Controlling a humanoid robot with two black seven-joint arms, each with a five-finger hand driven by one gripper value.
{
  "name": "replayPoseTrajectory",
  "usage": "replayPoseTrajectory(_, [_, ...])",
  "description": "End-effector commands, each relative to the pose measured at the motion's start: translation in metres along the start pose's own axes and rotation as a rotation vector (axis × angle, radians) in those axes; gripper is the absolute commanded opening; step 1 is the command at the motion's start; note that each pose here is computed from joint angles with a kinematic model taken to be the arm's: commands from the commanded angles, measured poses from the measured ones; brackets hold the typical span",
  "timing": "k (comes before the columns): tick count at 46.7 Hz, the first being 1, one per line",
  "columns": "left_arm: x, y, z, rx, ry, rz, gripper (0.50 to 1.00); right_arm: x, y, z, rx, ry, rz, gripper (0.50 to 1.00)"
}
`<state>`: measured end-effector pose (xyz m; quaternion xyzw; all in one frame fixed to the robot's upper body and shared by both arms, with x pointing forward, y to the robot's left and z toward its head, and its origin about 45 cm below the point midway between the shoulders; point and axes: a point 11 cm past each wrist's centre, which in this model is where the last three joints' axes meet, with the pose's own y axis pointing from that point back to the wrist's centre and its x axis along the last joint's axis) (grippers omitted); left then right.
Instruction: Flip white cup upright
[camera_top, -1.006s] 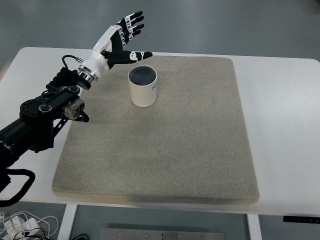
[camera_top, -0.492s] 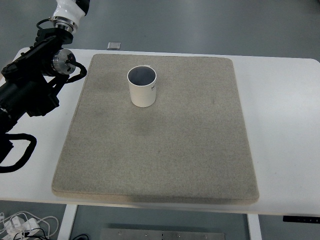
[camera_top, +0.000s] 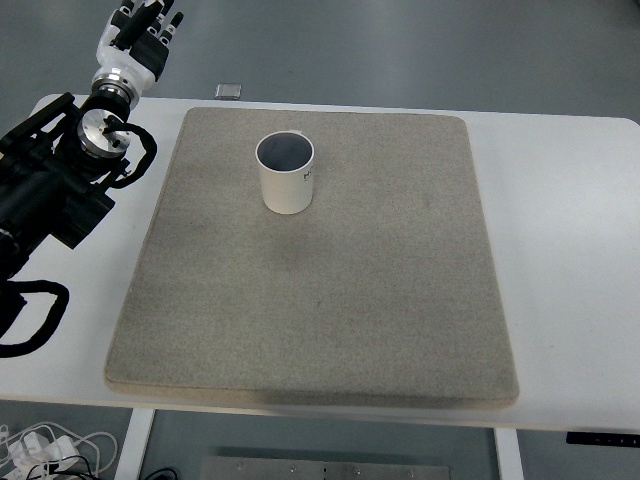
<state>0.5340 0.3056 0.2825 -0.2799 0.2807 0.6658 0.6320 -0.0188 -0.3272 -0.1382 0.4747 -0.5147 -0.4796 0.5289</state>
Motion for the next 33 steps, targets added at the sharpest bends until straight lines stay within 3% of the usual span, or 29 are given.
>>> replayPoseTrajectory(1, [0.008, 0.002, -0.004, 0.021, 0.055, 0.024, 0.994, 0.0, 0.0, 0.0, 0.0, -0.001, 0.0, 0.952])
replayPoseTrajectory(17, [0.036, 0.014, -0.014, 0.005, 0.275, 0.024, 0.994, 0.0, 0.0, 0.002, -0.003, -0.008, -0.003, 0.952])
replayPoseTrajectory(33, [0.036, 0.017, -0.018, -0.018, 0.296, -0.032, 0.994, -0.001, 0.0, 0.001, -0.002, -0.021, -0.01, 0.952])
